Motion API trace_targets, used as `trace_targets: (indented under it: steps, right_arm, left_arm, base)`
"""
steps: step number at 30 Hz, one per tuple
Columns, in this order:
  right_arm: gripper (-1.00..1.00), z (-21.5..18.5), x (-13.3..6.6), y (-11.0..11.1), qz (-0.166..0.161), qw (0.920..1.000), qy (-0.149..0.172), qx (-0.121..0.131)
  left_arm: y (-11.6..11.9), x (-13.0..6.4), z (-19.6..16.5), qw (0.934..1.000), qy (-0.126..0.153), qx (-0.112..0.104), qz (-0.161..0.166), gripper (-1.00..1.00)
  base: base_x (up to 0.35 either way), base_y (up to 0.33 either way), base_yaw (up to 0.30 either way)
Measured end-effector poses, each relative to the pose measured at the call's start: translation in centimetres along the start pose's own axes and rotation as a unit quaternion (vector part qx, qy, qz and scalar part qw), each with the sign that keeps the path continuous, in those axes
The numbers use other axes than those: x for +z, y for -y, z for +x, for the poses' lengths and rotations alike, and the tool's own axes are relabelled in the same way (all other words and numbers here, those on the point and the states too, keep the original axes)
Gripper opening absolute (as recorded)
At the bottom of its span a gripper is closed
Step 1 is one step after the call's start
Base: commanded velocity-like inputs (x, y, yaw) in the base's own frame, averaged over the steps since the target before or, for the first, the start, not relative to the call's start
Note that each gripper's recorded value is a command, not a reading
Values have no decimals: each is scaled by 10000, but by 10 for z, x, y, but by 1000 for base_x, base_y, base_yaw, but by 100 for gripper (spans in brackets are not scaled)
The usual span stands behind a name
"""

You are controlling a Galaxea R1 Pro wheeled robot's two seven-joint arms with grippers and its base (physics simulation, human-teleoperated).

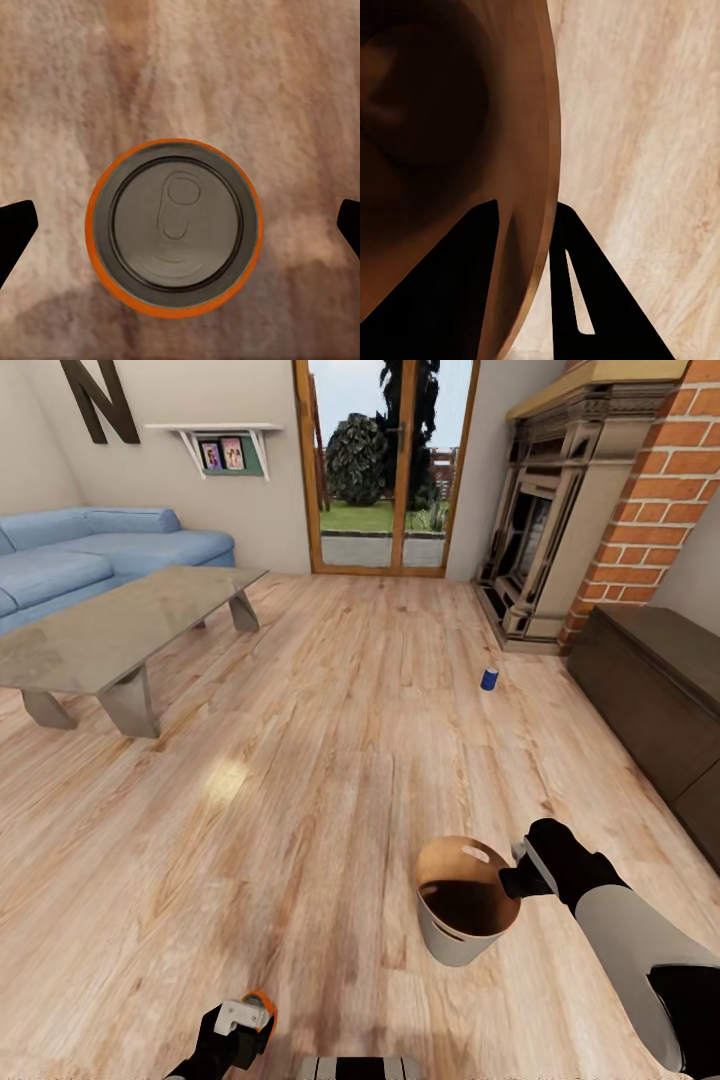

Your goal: Put the three can of soda from the living room inside the tash can in the kitchen.

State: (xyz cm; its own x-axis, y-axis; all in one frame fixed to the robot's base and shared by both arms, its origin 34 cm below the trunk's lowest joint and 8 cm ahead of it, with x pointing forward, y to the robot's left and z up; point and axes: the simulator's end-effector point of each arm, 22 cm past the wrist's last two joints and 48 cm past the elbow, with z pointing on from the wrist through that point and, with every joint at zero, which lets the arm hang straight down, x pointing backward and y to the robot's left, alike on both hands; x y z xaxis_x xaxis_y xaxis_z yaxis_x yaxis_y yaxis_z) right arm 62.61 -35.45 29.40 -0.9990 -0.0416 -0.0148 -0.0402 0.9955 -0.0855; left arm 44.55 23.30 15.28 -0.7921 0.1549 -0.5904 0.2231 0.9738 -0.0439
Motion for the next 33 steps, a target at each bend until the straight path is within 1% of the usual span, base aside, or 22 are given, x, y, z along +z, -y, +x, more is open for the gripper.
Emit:
trace_targets:
  steps: [4, 15, 19, 22, 28, 33]
  right_arm:
    - [-100, 4, 9, 0, 13, 10000, -83, -15]
    - [-100, 4, 9, 1, 34, 10000, -86, -28]
    - [-100, 4, 9, -1, 3, 10000, -87, -18]
    - [-100, 4, 9, 1, 43, 9999, -88, -41]
    - [-100, 4, 9, -1, 7, 10000, -86, -22]
    - [-100, 5, 12, 0, 38, 9999, -111, -42]
  left_arm:
    - [1, 2, 8, 10000, -79, -14, 13, 100]
    - [1, 2, 8, 10000, -75, -10, 16, 100]
    - [1, 2, 9, 10000, -85, -8, 11, 100]
    - [1, 2, 8, 10000, -82, -9, 10, 100]
    - [1, 2, 8, 10000, -80, -7, 10, 100]
    - [1, 2, 10, 9999, -100, -11, 17, 100]
  base:
    - [0, 0, 0]
    - [1, -2, 0]
    - [141, -69, 0]
    - [88, -37, 0]
    - [30, -13, 0]
    - [4, -1, 0]
